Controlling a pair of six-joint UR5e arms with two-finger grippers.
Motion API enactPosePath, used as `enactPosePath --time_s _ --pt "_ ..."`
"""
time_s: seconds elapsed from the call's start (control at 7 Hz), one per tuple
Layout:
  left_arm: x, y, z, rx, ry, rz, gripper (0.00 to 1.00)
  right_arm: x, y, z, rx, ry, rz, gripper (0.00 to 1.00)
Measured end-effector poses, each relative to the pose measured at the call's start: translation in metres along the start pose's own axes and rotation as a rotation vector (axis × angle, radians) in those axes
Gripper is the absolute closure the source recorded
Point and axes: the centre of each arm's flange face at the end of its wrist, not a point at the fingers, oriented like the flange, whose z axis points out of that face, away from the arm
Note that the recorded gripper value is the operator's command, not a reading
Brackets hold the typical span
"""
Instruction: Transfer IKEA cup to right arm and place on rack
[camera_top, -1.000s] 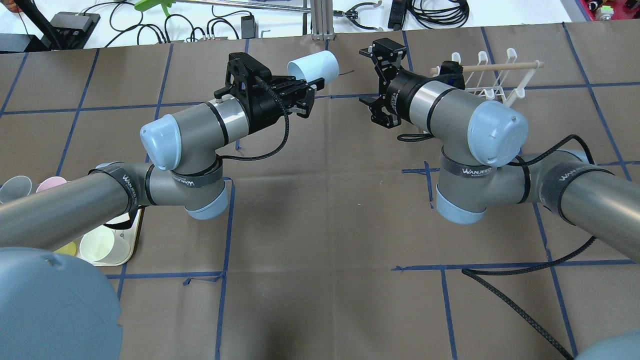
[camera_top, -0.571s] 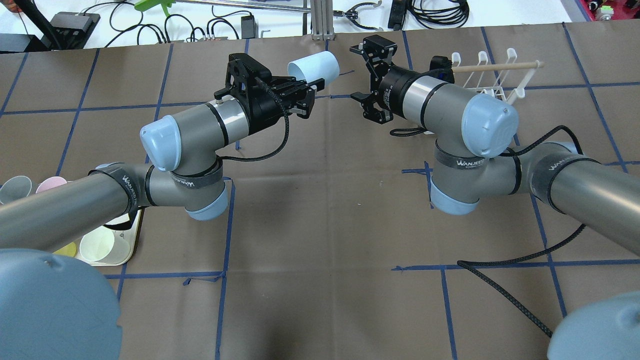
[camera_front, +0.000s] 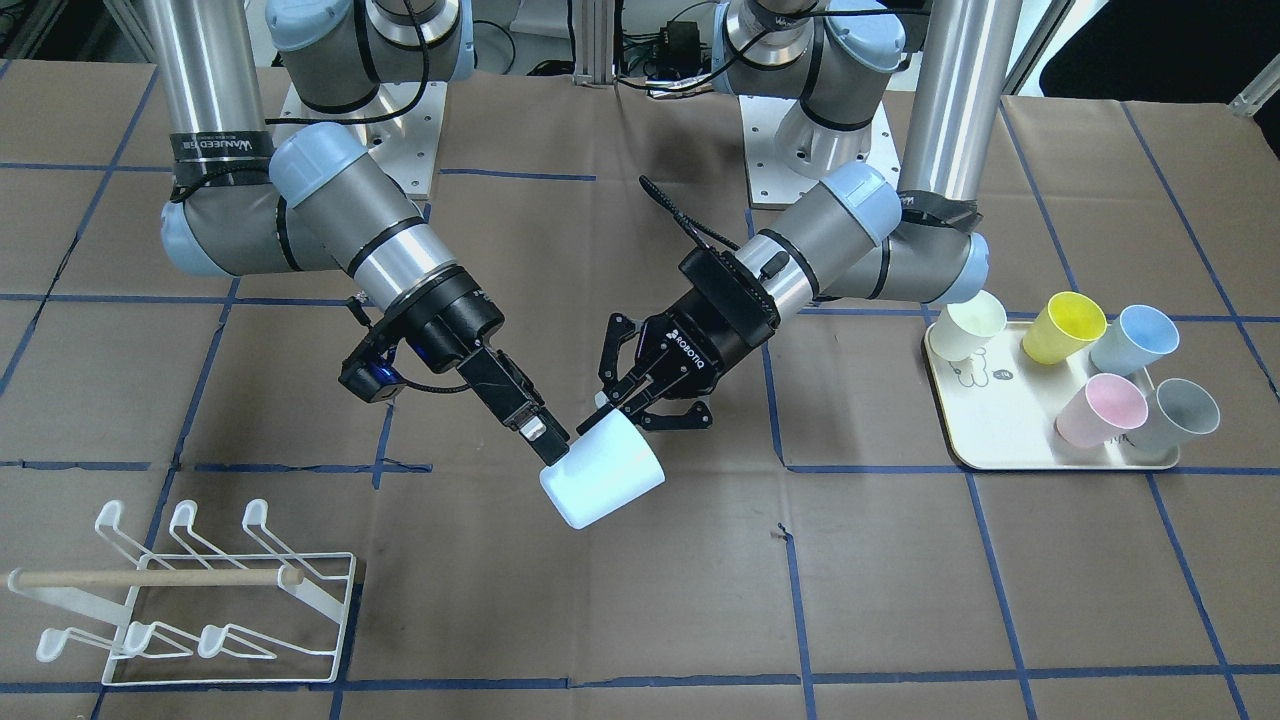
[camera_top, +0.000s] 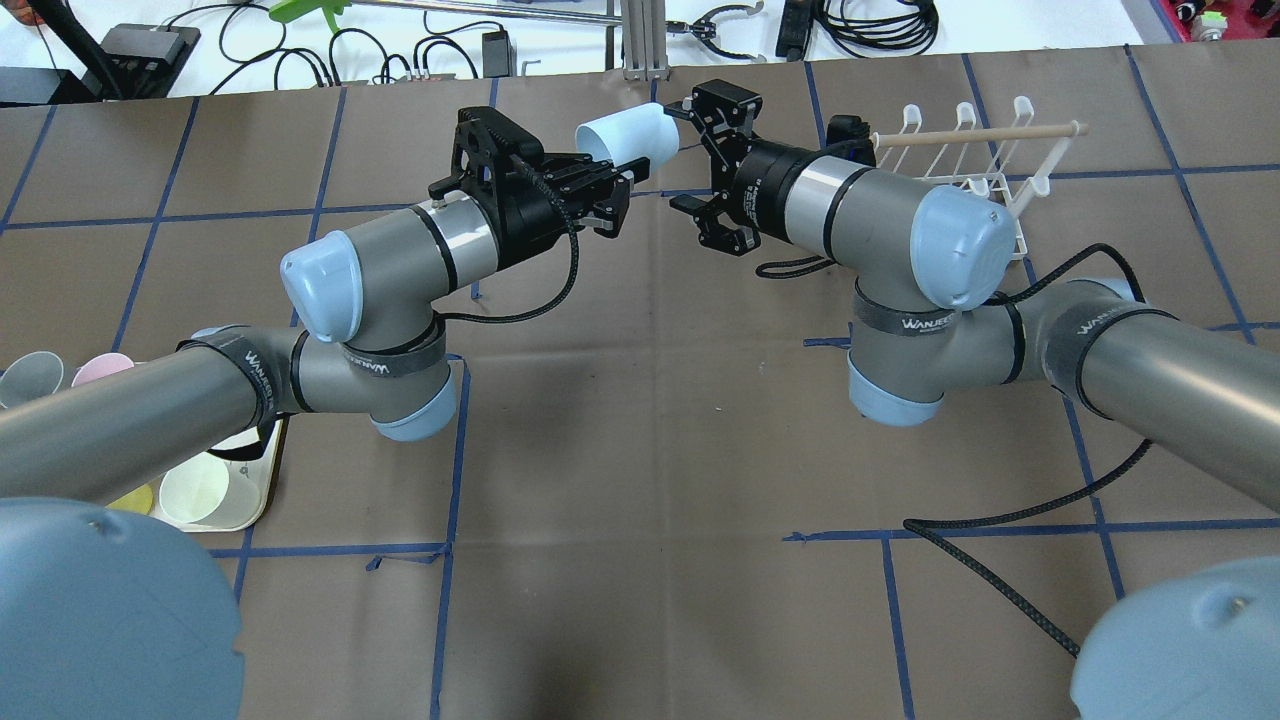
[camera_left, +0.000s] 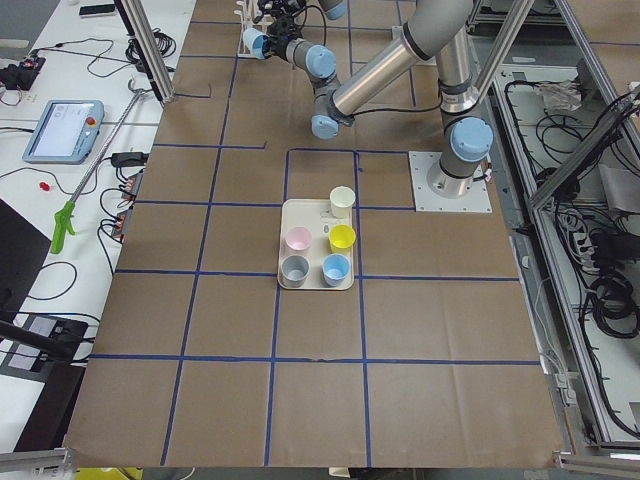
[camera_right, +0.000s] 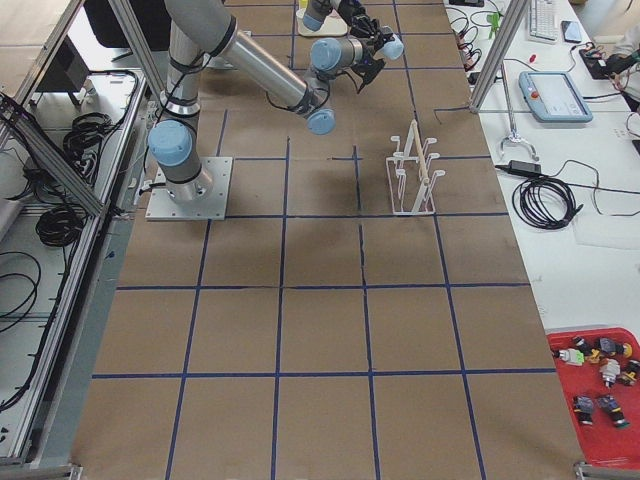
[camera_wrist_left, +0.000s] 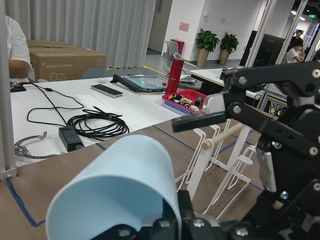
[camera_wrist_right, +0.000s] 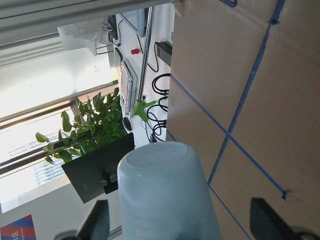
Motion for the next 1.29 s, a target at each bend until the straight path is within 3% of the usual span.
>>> enactPosePath --time_s 0.57,1.29 --pt "0.001 -0.002 -0.001 0.003 0.000 -0.003 0.96 -0.012 -0.009 0.016 -0.004 -0.017 -0.015 0.01" --pt "0.001 -0.001 0.000 0.002 -0.001 -0.009 0.95 -0.015 -0.007 0.017 -0.004 -0.023 -0.122 0.01"
